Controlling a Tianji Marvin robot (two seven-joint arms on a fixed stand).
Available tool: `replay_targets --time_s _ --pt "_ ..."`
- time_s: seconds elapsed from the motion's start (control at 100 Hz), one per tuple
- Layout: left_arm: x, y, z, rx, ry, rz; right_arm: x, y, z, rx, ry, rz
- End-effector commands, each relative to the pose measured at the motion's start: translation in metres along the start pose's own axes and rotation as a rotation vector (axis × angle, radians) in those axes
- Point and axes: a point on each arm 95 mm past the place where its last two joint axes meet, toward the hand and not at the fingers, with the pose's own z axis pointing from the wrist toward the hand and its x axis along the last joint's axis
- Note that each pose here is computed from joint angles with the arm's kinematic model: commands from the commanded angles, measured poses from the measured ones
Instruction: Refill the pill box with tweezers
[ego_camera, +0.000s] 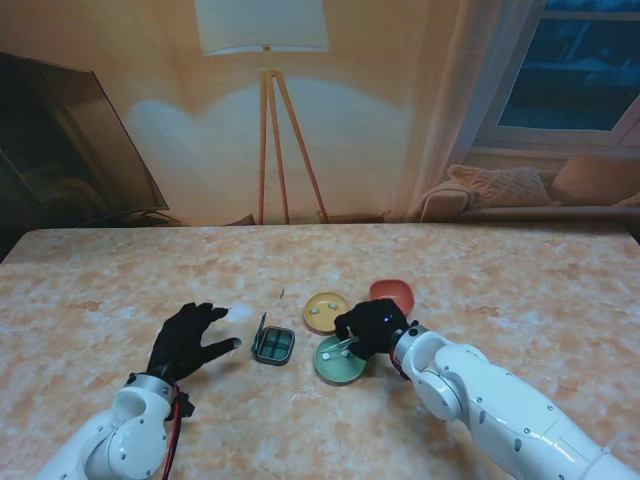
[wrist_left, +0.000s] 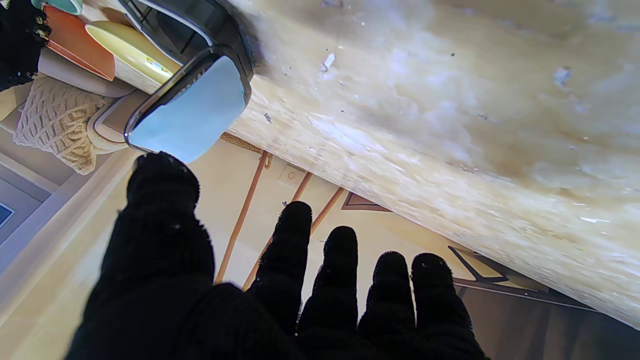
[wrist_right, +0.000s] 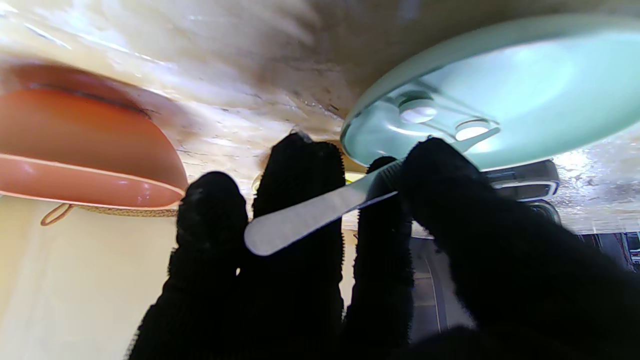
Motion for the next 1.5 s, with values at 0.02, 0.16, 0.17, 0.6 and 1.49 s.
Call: replay_targets --time_s 0.02,0.16,0.17,0.6,1.49 --pt "0.0 0.004 -0.001 -0.013 -0.003 -0.008 0.004 -0.003 0.001 0.025 0.005 -0.002" --pt "-0.001 0.005 -0.001 -0.012 -0.002 -0.009 0.001 -0.003 0.0 0.038 -0.002 -0.007" --pt "-0.001 0.005 -0.001 -0.012 -0.002 -0.009 0.001 -0.003 0.0 0.039 -0.002 -0.008" --pt "-0.001 0.006 0.001 -0.005 0.001 -0.015 -0.001 -0.007 0.0 0.029 -0.011 0.008" --pt "-0.003 0.005 -0.001 -0.005 -0.006 -0.007 -0.001 0.005 -0.008 -0.025 -0.008 0.028"
